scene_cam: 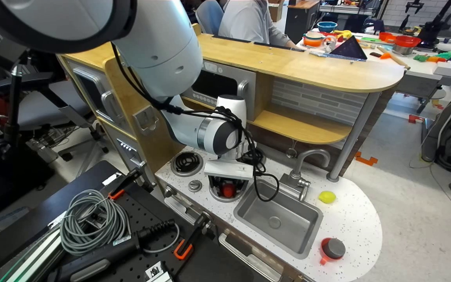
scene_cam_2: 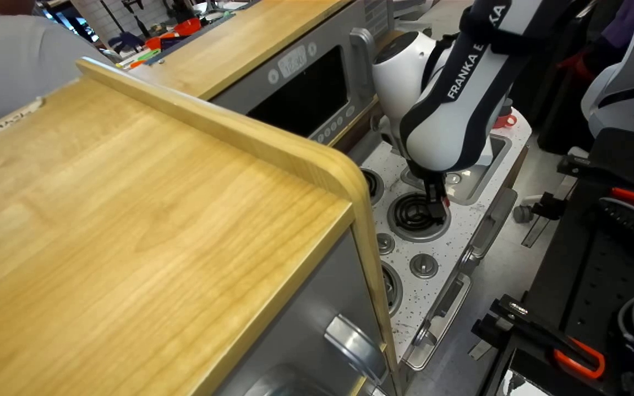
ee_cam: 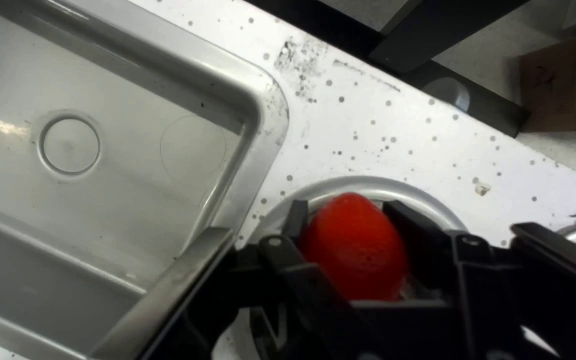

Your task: Remove the orange plush from the sink, put it on the stove, then put it back in the sink

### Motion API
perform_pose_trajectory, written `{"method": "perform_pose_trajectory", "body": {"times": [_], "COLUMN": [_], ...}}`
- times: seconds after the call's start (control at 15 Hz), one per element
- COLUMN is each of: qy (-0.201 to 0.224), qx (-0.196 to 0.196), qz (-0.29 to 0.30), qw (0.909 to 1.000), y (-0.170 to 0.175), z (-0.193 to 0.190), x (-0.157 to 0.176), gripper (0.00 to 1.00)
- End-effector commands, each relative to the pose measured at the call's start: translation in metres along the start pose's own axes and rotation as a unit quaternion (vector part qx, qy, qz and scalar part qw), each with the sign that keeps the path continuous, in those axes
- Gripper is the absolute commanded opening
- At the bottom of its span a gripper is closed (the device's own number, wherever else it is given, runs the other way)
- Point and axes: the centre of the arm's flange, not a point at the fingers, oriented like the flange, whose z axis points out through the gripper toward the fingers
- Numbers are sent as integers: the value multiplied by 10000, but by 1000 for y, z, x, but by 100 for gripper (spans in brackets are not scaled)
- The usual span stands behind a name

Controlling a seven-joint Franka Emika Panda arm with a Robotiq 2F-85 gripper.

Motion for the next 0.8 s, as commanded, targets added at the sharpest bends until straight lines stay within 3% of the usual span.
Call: {"method": "perform_pose_trajectory", "body": {"times": [0.0, 0.33, 0.73], "qy": [340, 609, 692], "qx": [131, 413, 394], "qz": [195, 529, 829], "qw": [9991, 9959, 9934], "y": [10, 14, 14], "z": [-8, -12, -9], "x": [7, 9, 19], "gripper": [19, 19, 19]}}
